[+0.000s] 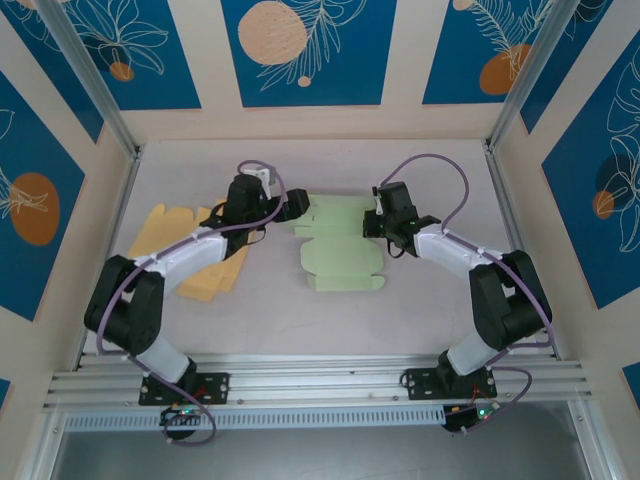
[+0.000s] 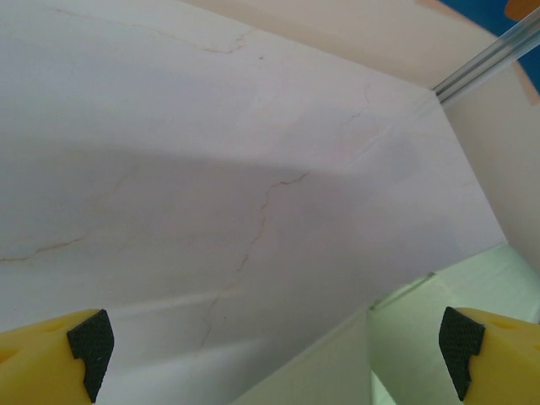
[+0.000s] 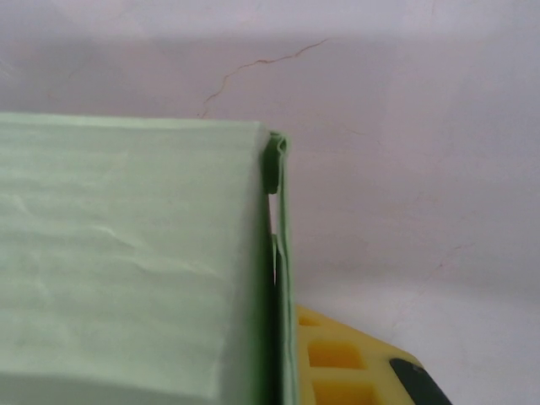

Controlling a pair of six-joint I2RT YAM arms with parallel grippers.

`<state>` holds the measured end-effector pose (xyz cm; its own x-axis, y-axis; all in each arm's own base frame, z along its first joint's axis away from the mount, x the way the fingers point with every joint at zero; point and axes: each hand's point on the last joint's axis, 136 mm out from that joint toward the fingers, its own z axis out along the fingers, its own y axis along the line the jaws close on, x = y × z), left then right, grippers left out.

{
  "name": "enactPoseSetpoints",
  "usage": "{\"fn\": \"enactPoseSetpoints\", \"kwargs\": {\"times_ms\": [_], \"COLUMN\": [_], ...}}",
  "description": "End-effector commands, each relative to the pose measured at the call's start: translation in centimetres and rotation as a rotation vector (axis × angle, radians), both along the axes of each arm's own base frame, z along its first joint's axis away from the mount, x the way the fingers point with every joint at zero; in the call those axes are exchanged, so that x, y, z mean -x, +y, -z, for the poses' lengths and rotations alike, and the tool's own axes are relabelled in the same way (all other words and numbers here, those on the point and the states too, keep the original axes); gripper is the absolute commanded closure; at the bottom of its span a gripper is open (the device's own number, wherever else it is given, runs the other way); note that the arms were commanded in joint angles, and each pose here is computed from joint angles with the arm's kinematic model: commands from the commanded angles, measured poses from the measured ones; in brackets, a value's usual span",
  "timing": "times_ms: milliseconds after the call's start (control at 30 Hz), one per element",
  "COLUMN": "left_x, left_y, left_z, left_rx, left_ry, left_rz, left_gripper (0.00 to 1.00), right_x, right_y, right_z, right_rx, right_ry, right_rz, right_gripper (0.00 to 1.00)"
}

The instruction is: Fold the paper box

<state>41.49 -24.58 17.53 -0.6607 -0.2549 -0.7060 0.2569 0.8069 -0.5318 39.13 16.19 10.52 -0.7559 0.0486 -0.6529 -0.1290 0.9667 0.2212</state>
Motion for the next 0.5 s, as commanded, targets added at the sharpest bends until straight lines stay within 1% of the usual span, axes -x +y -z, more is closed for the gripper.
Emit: {"fn": "enactPoseSetpoints", "kwargs": {"times_ms": [0, 133, 333, 467], "left_x": [0.2, 0.4, 0.4, 0.1], "left_y": [-1.0, -0.9, -2.4, -2.3], "left_z": [1.3, 3.2, 5.3, 6.2], "left_rx": [-0.073, -0.125, -0.136, -0.149], "left_ry": [0.021, 0.055, 0.100, 0.127], "left_rz": [0.020, 0.005, 0.032, -0.003], "left_gripper": [0.00, 0.00, 0.00, 0.00], "right_x": [-0.5, -0.6, -0.7, -0.8], "right_y": [0.3, 0.6, 1.4, 1.7], "right_z": [-0.3, -0.3, -0.6, -0.6], "right_rx": [-0.012, -0.022, -0.038, -0.044], "right_ry": [0.000, 0.003, 0.005, 0.010], "right_rz": [0.022, 0.022, 0.019, 0.028], "right_gripper": [1.00, 1.00, 1.00, 1.00]}}
